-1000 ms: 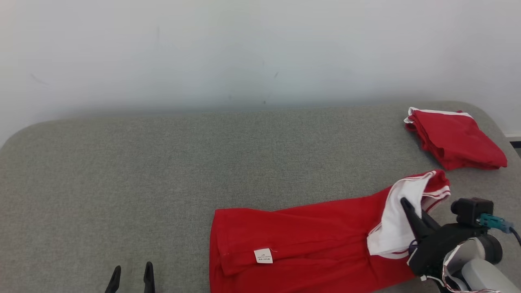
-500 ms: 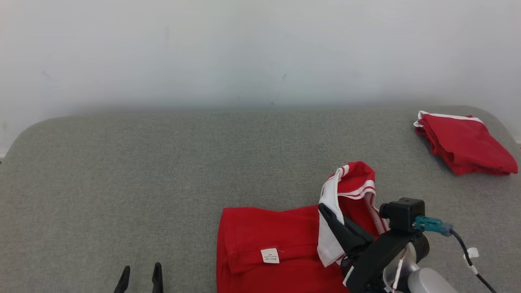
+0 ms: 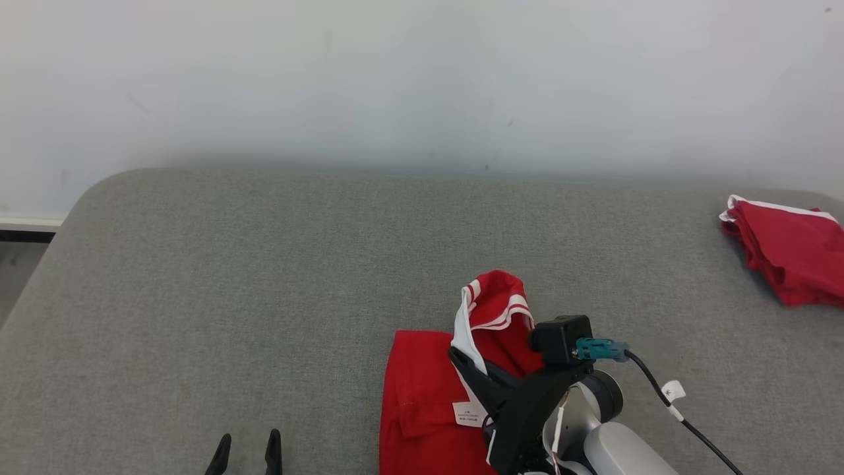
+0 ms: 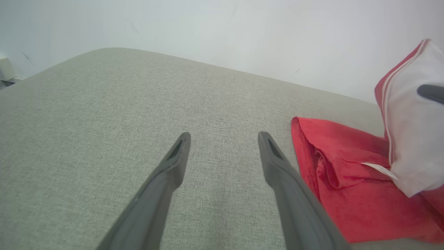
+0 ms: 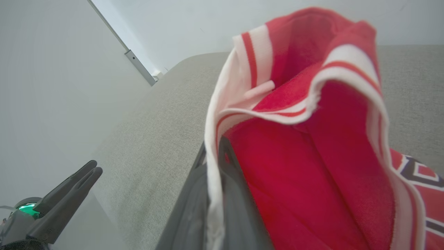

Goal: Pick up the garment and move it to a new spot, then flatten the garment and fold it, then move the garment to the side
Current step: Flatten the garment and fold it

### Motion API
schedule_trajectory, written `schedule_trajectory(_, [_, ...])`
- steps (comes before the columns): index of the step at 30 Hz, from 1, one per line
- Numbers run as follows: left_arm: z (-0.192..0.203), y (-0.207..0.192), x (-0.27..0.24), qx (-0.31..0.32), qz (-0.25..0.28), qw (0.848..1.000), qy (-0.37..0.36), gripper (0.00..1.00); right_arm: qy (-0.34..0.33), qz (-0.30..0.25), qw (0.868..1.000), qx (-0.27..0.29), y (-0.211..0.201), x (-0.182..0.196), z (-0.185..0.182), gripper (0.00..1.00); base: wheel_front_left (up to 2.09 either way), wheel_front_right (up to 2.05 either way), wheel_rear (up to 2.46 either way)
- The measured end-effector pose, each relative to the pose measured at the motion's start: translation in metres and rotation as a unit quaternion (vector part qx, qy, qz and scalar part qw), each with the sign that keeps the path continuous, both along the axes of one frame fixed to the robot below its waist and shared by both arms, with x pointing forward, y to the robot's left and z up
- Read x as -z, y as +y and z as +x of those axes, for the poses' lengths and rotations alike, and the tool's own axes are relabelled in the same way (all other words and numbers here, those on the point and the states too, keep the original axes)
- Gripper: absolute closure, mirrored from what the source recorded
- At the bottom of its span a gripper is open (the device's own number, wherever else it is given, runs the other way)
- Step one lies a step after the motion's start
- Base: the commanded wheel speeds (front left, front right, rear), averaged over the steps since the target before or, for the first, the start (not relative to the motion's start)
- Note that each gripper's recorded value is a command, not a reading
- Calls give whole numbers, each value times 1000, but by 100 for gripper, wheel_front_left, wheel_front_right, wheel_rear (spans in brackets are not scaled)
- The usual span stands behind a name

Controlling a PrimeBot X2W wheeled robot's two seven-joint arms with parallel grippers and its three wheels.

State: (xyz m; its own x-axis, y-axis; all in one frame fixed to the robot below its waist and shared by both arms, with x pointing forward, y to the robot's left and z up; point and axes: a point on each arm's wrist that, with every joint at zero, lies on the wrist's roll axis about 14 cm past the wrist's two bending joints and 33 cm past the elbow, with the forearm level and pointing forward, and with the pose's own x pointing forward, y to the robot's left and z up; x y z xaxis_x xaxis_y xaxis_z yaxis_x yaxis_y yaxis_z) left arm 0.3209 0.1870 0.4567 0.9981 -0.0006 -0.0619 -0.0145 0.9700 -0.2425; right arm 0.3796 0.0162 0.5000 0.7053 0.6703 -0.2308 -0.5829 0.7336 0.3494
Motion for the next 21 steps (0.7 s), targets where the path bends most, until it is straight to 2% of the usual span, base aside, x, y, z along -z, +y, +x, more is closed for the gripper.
schedule_trajectory(10, [-7, 5, 3, -14, -14, 1000, 4, 0, 33, -34, 998, -30, 24, 29, -1, 100, 0, 0, 0])
schedule_trajectory(11, [-7, 6, 4, -16, -14, 1000, 5, 0, 34, -36, 998, -30, 25, 32, -1, 96, 0, 0, 0])
schedule_trajectory(12, [-7, 6, 4, -16, -14, 1000, 6, 0, 32, -38, 998, -30, 25, 33, 0, 55, 0, 0, 0])
schedule_trajectory(13, [-8, 7, 5, -17, -14, 1000, 7, 0, 31, -39, 998, -31, 27, 33, 0, 0, 0, 0, 0])
schedule_trajectory(17, [-8, 7, 4, -18, -14, 1000, 6, 0, 14, -30, 999, -32, 31, 26, 1, 0, 0, 0, 0])
schedule_trajectory(21, [-7, 8, 3, -18, -14, 1000, 3, 0, -31, -7, 999, -19, 28, 2, 10, 0, 0, 0, 0])
